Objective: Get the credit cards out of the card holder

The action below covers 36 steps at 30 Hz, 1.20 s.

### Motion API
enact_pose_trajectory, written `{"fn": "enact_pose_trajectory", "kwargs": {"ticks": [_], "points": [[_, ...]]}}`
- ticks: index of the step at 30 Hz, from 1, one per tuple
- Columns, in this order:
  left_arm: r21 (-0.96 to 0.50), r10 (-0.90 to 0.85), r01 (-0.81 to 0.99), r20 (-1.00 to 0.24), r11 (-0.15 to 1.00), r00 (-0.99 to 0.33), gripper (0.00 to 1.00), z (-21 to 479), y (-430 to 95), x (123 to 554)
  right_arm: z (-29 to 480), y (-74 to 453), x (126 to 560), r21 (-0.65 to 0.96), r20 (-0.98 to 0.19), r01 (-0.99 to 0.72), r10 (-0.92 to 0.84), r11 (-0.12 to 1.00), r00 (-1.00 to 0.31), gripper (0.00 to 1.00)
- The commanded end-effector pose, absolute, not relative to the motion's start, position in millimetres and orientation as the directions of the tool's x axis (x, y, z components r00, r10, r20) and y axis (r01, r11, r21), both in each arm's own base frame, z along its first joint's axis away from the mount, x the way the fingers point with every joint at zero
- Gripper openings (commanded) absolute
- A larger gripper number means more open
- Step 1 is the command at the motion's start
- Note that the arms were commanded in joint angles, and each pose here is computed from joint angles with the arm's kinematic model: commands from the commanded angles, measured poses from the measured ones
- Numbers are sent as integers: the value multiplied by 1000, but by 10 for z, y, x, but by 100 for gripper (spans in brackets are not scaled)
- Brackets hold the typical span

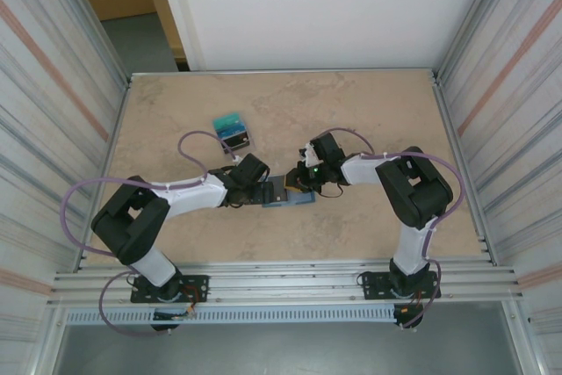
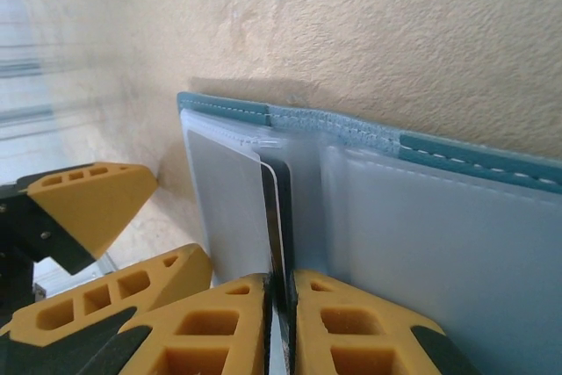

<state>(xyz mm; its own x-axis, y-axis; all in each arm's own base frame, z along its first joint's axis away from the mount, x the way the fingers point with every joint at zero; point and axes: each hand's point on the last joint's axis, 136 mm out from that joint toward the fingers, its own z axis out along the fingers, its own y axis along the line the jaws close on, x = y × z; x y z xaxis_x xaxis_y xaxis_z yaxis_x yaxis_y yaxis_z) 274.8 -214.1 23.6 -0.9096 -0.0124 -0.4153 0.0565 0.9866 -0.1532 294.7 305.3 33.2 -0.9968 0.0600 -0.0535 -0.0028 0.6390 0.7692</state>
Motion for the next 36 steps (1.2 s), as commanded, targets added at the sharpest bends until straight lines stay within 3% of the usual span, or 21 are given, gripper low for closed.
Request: {"fn": "enact_pose_trajectory", "kwargs": {"ticks": [1, 15, 36], "points": [[-84, 5, 31, -293, 996, -956, 92, -50, -1968, 2490, 549, 3159, 2937, 834, -59, -23, 47, 552, -997, 15], [-86, 11, 37, -289, 996, -957, 92, -37, -1994, 2505, 509, 3201, 2951, 861, -45, -12, 51, 509, -998, 17], [-63, 15, 33, -275, 997, -961, 92, -55, -1956, 2487, 746, 3064, 3052, 880, -76, -20, 99, 475, -992, 9]]}}
